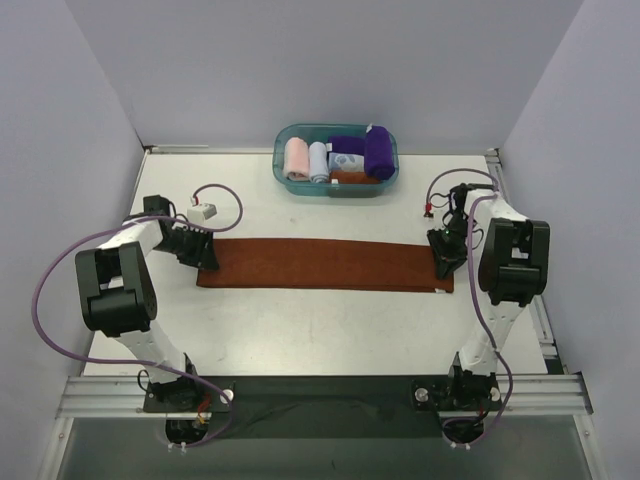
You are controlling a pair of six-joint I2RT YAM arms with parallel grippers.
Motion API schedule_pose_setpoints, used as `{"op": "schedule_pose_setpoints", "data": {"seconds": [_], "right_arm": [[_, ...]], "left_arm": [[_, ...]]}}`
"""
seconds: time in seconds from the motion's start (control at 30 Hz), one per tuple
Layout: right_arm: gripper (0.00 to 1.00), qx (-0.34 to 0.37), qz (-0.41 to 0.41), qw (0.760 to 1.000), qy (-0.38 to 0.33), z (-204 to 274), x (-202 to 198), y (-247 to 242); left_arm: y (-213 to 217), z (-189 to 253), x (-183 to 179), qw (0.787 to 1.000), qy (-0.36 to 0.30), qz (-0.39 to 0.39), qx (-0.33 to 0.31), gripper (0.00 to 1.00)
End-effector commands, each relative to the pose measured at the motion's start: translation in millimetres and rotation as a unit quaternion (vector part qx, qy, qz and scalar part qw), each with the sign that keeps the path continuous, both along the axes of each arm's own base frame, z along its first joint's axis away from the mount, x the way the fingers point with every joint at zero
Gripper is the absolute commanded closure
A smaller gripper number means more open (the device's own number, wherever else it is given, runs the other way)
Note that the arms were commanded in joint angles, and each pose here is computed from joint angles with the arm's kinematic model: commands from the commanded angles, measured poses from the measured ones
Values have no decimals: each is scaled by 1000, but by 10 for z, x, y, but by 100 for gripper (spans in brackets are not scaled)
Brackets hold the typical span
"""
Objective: Roll the towels
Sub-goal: Fold the towel
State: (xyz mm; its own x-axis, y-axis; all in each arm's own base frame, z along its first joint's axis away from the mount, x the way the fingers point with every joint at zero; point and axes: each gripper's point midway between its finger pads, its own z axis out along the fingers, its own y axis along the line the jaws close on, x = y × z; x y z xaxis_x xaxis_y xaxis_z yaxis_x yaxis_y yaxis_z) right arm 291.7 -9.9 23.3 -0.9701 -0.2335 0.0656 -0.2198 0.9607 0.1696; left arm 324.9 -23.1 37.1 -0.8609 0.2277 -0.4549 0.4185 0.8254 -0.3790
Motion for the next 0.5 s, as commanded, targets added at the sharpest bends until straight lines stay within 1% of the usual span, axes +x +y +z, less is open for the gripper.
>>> {"op": "schedule_pose_setpoints", "data": {"seconds": [0.0,0.07,0.1,0.13,0.33,0.37,0.47], "right_arm": [[75,-10,17,1000,17,-35,-88,14],[68,-11,31,999,23,-48,-146,30],[61,-11,38,999,26,-46,-173,47],[58,-11,44,999,28,-52,-192,50],[51,-26,74,996,37,-64,-294,-28],[47,-28,76,996,37,-61,-302,-37],[47,-27,72,997,14,35,-228,-57]], "left_arm": [[1,31,86,1000,-24,-3,-2,56],[12,-4,60,1000,-18,-4,0,56],[8,-24,54,1000,-15,-4,0,55],[10,-31,54,1000,-13,-3,1,55],[32,-105,58,1000,2,4,3,55],[30,-107,61,1000,2,3,3,55],[28,-102,66,1000,4,4,2,55]]}}
